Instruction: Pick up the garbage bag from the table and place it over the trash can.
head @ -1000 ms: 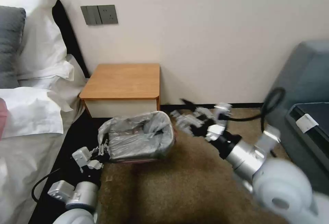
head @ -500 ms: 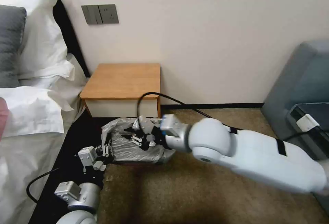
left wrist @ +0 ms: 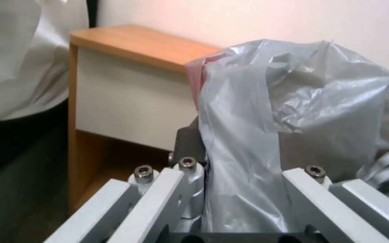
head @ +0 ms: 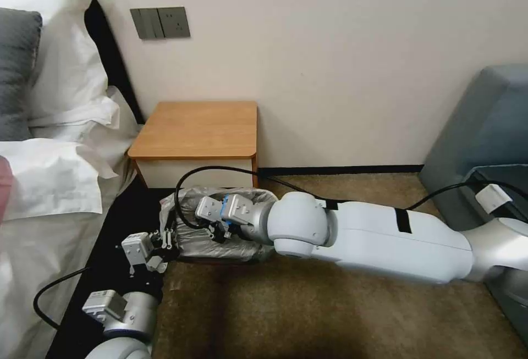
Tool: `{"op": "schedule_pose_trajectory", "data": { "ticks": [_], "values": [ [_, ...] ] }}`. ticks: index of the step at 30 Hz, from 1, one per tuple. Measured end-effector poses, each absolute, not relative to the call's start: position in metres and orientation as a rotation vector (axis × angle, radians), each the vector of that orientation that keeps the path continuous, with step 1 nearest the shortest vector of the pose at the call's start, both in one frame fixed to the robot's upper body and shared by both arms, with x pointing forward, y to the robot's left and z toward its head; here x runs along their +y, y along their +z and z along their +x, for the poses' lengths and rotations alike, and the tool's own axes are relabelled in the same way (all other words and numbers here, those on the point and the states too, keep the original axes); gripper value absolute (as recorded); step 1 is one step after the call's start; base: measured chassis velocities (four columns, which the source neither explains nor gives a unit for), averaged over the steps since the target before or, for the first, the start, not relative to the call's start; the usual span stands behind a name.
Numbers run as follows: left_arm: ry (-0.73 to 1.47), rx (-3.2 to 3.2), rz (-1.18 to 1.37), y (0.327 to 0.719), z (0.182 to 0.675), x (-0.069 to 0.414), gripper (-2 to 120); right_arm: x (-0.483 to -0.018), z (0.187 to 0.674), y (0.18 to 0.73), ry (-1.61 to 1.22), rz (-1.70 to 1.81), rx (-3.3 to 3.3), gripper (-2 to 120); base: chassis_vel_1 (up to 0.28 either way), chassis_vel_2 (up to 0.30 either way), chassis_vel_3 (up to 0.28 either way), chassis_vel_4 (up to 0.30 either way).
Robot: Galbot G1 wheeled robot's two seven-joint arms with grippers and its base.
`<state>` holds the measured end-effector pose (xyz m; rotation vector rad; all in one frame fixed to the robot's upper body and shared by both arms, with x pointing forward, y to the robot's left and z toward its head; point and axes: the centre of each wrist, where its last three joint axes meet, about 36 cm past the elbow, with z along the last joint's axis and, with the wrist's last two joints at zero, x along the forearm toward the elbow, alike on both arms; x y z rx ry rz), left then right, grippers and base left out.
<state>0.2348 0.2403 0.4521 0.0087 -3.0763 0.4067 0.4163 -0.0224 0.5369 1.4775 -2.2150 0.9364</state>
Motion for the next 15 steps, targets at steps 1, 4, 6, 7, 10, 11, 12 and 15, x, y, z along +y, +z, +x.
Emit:
{"op": "schedule_pose_trajectory", "data": {
  "ticks": [1,4,6,7,10,11,12,15],
  "values": [
    [0.407,-3.08,0.006,0.454,0.234,0.24,8,-0.022,0.416,0.534,0.941,1.469,-2.212,0,0.0,0.0,0.0,0.0],
    [0.403,-3.091,-0.003,0.457,0.233,0.238,8,-0.023,0.416,0.528,0.951,1.447,-2.211,0,0.0,0.0,0.0,0.0],
    [0.386,-3.105,-0.012,0.458,0.231,0.237,8,-0.022,0.418,0.523,0.957,1.423,-2.219,0,0.0,0.0,0.0,0.0],
    [0.386,-3.105,-0.012,0.458,0.231,0.237,8,-0.022,0.418,0.523,0.957,1.423,-2.219,0,0.0,0.0,0.0,0.0],
    [0.371,-3.116,-0.018,0.458,0.23,0.236,8,-0.019,0.42,0.52,0.96,1.405,-2.227,0,0.0,0.0,0.0,0.0],
    [0.363,-3.12,-0.022,0.458,0.23,0.235,8,-0.018,0.421,0.518,0.961,1.396,-2.23,0,0.0,0.0,0.0,0.0],
    [0.353,-3.126,-0.027,0.458,0.229,0.234,8,-0.017,0.423,0.516,0.963,1.384,-2.233,0,0.0,0.0,0.0,0.0],
    [0.337,-3.137,-0.034,0.459,0.227,0.233,8,-0.015,0.426,0.512,0.968,1.366,-2.232,0,0.0,0.0,0.0,0.0]
  ]
}}
